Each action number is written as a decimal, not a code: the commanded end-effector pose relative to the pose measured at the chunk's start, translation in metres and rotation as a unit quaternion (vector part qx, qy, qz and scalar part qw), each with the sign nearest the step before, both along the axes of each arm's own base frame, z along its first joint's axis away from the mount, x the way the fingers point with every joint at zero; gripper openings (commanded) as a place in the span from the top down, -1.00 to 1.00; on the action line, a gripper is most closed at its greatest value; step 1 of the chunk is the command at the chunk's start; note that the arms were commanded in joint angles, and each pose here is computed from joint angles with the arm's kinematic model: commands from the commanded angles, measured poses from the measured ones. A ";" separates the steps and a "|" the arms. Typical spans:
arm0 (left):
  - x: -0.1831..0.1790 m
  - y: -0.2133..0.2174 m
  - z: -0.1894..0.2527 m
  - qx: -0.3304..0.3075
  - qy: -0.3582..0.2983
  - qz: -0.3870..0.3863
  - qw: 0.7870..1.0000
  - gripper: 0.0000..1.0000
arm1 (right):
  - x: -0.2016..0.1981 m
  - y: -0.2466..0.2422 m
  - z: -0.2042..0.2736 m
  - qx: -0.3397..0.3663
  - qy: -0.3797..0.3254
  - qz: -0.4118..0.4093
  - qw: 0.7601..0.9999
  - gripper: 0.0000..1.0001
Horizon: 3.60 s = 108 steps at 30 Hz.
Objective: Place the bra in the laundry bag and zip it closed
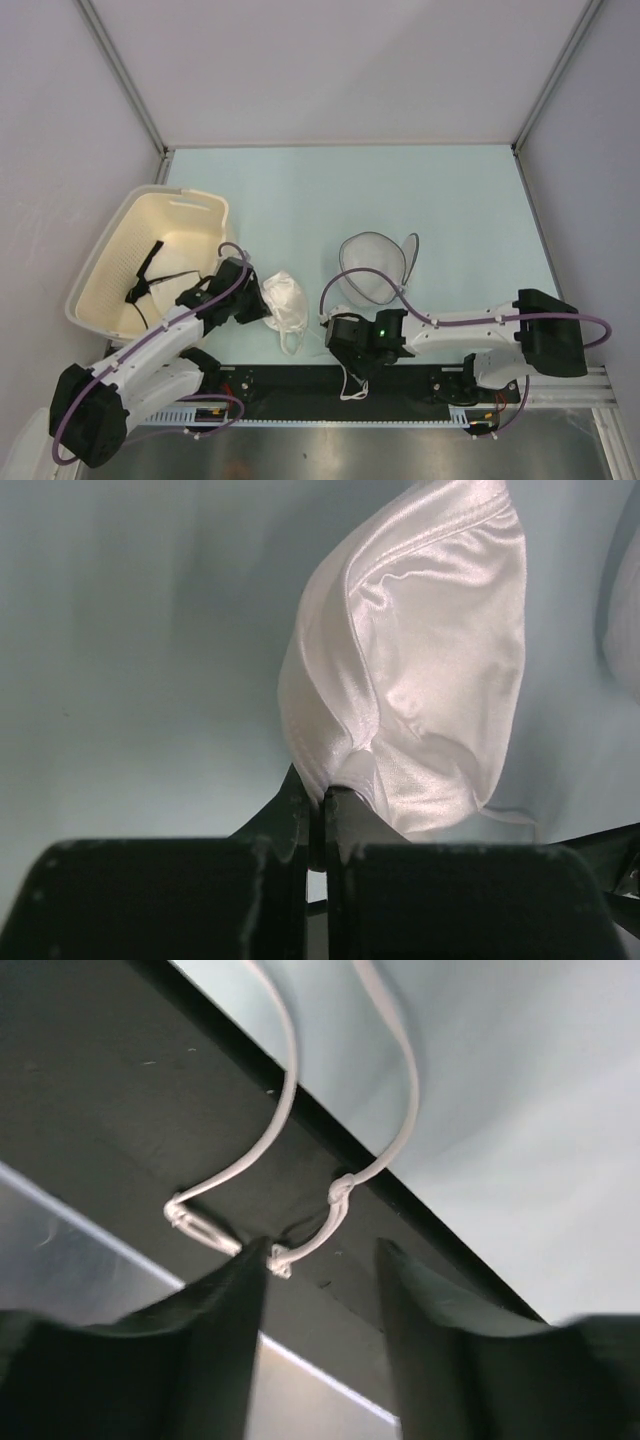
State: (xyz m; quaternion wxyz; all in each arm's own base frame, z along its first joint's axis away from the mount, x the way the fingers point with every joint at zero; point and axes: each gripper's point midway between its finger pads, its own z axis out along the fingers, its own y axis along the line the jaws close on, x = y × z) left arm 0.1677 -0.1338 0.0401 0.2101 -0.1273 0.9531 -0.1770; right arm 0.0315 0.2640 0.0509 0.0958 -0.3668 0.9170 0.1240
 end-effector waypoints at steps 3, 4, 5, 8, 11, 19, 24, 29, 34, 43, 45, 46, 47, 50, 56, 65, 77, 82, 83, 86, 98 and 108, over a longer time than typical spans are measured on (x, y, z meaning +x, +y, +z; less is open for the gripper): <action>0.007 -0.004 0.007 -0.025 -0.024 0.009 0.999 1.00 | 0.017 0.010 -0.016 0.002 -0.059 -0.036 0.998 0.20; 0.007 -0.004 0.007 -0.026 -0.023 0.009 0.999 1.00 | 0.016 0.012 -0.018 0.001 -0.061 -0.033 0.998 0.23; 0.005 -0.004 0.005 -0.027 -0.020 0.008 0.999 1.00 | 0.016 0.010 -0.022 -0.006 -0.062 -0.031 0.998 0.24; 0.005 -0.007 0.005 -0.035 -0.022 0.005 0.999 1.00 | 0.013 0.012 -0.031 -0.012 -0.061 -0.023 0.998 0.25; 0.006 -0.008 0.006 -0.041 -0.026 0.007 0.999 1.00 | 0.009 0.014 -0.040 -0.019 -0.060 -0.012 0.998 0.28; 0.002 -0.013 0.001 -0.047 -0.020 -0.019 0.998 1.00 | 0.032 0.005 -0.015 -0.018 -0.128 -0.049 0.990 1.00; 0.005 -0.021 0.000 -0.059 -0.024 -0.036 0.997 1.00 | 0.050 0.010 0.075 0.068 -0.182 -0.074 0.978 1.00; 0.014 -0.032 0.001 -0.069 -0.024 -0.052 0.996 1.00 | 0.053 0.038 0.165 0.206 -0.194 -0.036 0.958 1.00; 0.021 -0.041 0.005 -0.065 -0.022 -0.067 0.995 1.00 | 0.062 0.070 0.224 0.274 -0.192 -0.026 0.942 1.00; 0.021 -0.057 0.009 -0.055 -0.021 -0.086 0.995 1.00 | 0.106 0.087 0.258 0.358 -0.154 -0.056 0.919 1.00; 0.020 -0.061 0.009 -0.050 -0.019 -0.096 0.994 0.99 | 0.113 0.087 0.257 0.367 -0.144 -0.059 0.917 1.00; 0.020 -0.062 0.010 -0.045 -0.019 -0.098 0.994 1.00 | 0.117 0.089 0.262 0.378 -0.146 -0.060 0.912 1.00; 0.020 -0.065 0.011 -0.046 -0.018 -0.103 0.993 1.00 | 0.126 0.089 0.266 0.384 -0.148 -0.068 0.909 1.00; 0.015 -0.073 0.008 -0.043 -0.010 -0.116 0.992 1.00 | 0.141 0.095 0.275 0.400 -0.146 -0.069 0.902 1.00; 0.010 -0.080 0.007 -0.041 -0.005 -0.132 0.990 1.00 | 0.167 0.108 0.252 0.384 -0.140 -0.066 0.910 1.00; 0.009 -0.083 0.012 -0.058 -0.016 -0.138 0.989 1.00 | 0.212 0.112 0.185 0.304 -0.128 -0.098 0.939 1.00; -0.003 -0.083 -0.004 -0.062 0.017 -0.141 0.988 1.00 | 0.267 0.089 0.184 0.262 -0.196 -0.174 0.929 0.74; -0.001 -0.083 -0.001 -0.063 0.014 -0.139 0.988 1.00 | 0.243 0.110 0.154 0.254 -0.151 -0.125 0.947 0.67; 0.000 -0.083 -0.001 -0.062 0.012 -0.138 0.988 1.00 | 0.234 0.113 0.147 0.251 -0.142 -0.114 0.951 0.64; 0.000 -0.083 -0.001 -0.063 0.013 -0.135 0.989 0.99 | 0.227 0.123 0.137 0.254 -0.125 -0.099 0.954 0.31; -0.002 -0.079 -0.004 -0.064 0.018 -0.124 0.990 1.00 | 0.203 0.117 0.078 0.141 -0.032 -0.100 0.984 -0.06; -0.007 -0.075 -0.007 -0.067 0.022 -0.124 0.990 1.00 | 0.196 0.156 0.056 0.180 -0.008 -0.047 0.983 -0.11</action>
